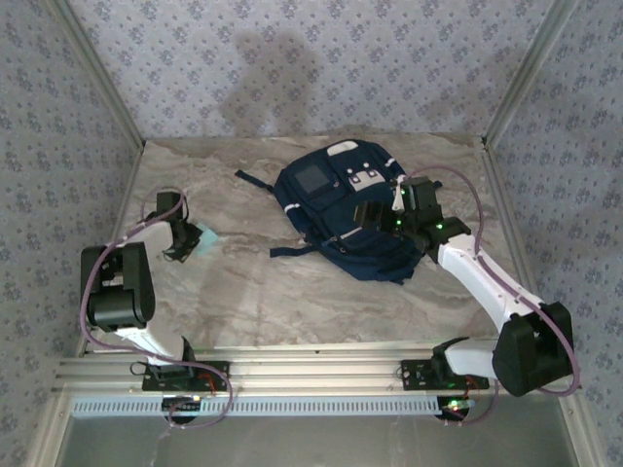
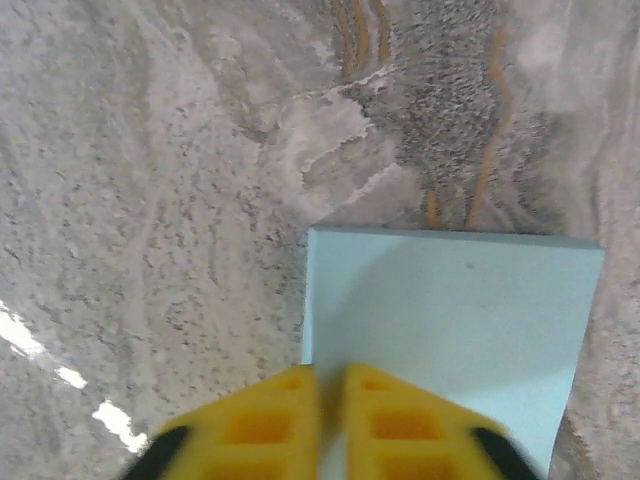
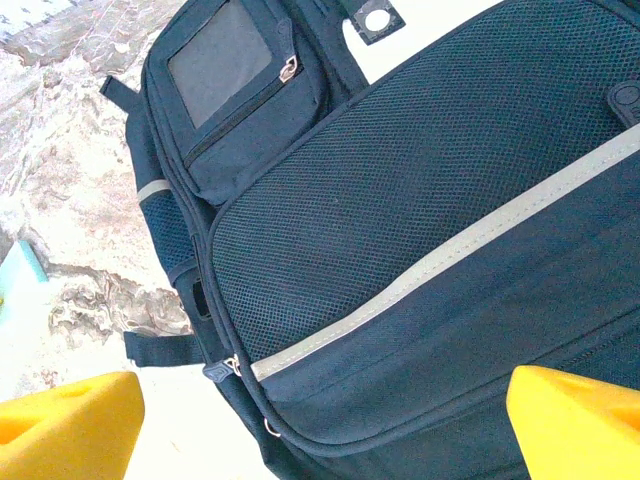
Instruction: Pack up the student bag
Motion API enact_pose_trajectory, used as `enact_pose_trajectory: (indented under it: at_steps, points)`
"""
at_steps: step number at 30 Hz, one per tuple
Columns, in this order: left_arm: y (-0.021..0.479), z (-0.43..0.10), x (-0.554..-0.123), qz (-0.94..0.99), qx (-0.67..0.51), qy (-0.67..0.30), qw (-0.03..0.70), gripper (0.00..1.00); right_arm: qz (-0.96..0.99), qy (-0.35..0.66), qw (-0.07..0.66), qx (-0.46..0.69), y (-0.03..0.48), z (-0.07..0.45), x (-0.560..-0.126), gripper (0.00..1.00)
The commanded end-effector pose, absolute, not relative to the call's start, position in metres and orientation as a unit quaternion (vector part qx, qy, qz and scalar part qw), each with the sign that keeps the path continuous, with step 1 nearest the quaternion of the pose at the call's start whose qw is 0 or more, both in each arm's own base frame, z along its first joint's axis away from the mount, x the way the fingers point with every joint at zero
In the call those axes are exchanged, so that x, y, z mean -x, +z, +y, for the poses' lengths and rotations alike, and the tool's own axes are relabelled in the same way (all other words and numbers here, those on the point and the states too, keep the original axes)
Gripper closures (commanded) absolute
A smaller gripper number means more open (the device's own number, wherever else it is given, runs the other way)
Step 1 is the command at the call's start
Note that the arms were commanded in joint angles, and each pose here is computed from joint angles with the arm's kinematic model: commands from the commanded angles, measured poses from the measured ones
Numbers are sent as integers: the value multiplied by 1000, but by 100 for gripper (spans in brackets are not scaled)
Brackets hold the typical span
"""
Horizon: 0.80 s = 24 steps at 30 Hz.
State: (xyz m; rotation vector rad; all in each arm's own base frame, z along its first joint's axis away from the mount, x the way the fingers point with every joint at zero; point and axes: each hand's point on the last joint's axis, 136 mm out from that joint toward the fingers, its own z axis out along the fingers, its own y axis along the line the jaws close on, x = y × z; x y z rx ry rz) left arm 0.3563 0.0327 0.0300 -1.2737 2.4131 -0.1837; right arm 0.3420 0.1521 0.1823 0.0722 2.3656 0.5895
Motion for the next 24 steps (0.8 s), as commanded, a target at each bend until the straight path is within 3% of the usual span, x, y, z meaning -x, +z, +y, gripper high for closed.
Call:
enact_pose_trajectory:
  at_steps: [1, 13, 24]
  points:
    - [21, 27, -349, 872, 451, -71, 175, 100, 913, 216, 344, -30, 180, 146, -338, 5]
    - [70, 5, -364, 866, 418, -139, 235, 100, 910, 230, 344, -31, 180, 151, -339, 6]
    - [156, -86, -403, 862, 308, -279, 289, 100, 889, 299, 346, 7, 198, 194, -343, 8]
